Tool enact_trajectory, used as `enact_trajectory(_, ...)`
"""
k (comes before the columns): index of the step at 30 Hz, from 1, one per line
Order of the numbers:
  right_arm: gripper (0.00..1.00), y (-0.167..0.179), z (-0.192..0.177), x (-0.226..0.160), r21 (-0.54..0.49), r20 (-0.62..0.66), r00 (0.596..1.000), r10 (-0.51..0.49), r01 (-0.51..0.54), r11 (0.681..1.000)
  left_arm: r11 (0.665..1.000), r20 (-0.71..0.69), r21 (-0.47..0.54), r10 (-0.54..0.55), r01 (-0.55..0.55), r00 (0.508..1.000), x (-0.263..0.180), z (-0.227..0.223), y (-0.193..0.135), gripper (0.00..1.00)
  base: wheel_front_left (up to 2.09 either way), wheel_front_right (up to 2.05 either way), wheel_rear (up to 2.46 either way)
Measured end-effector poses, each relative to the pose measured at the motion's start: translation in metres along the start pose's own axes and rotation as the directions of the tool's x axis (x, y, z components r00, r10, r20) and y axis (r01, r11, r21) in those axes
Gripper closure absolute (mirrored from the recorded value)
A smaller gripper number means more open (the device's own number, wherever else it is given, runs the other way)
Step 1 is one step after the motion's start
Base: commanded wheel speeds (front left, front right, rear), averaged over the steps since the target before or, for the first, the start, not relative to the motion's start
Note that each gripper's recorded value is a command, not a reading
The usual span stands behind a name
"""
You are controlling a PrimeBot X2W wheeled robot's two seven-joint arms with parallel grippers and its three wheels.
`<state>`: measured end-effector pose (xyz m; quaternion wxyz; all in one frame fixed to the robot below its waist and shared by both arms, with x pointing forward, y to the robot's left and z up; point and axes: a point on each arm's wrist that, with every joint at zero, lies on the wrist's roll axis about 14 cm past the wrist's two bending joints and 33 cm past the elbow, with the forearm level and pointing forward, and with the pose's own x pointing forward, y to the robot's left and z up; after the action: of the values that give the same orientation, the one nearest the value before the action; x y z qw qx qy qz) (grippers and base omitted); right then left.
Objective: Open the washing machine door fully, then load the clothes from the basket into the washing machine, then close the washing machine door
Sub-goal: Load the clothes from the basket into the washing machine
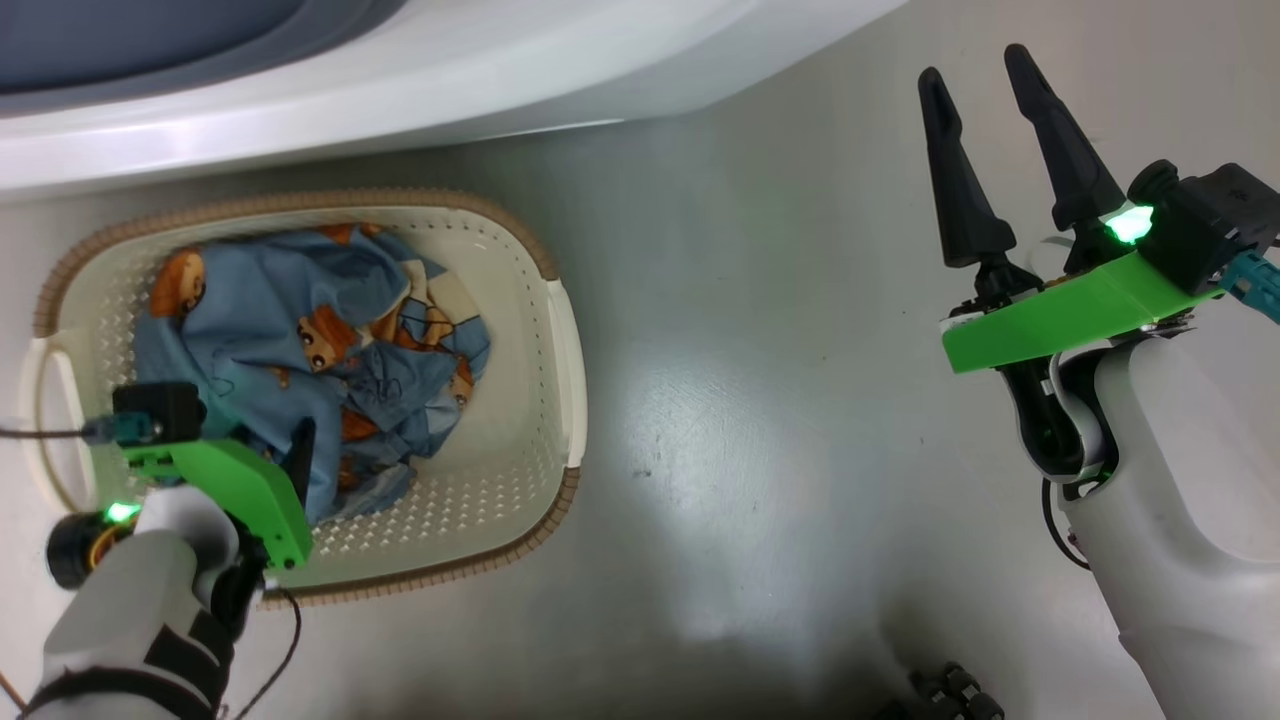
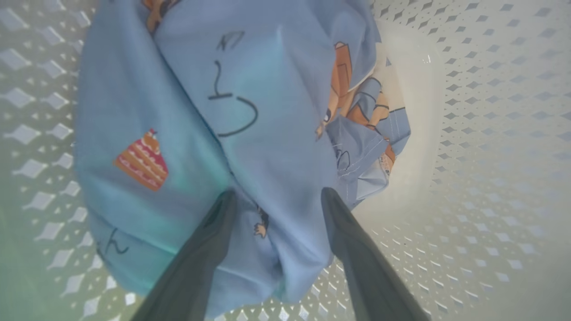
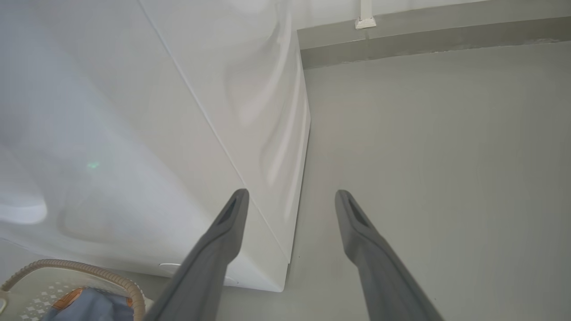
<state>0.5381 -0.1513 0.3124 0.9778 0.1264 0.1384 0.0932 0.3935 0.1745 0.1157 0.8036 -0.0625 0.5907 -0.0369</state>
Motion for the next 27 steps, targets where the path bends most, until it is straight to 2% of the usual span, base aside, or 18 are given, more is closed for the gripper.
enact_trajectory(9, 0.0, -0.003, -0.01, 0.001, -0.001, -0.017, 1.0, -0.003, 0.003, 1.0, 1.0, 0.077, 0.014, -0.02, 0.019, 0.997, 0.013, 0.022, -0.008, 0.0, 0.0, 0.0, 0.0)
enact_trajectory(27, 0.0, -0.013, 0.001, -0.003, -0.023, -0.001, 1.0, -0.027, 0.027, 0.999, 0.998, 0.027, 0.054, 0.031, -0.032, 0.999, 0.022, 0.019, -0.008, 0.0, 0.0, 0.0, 0.0)
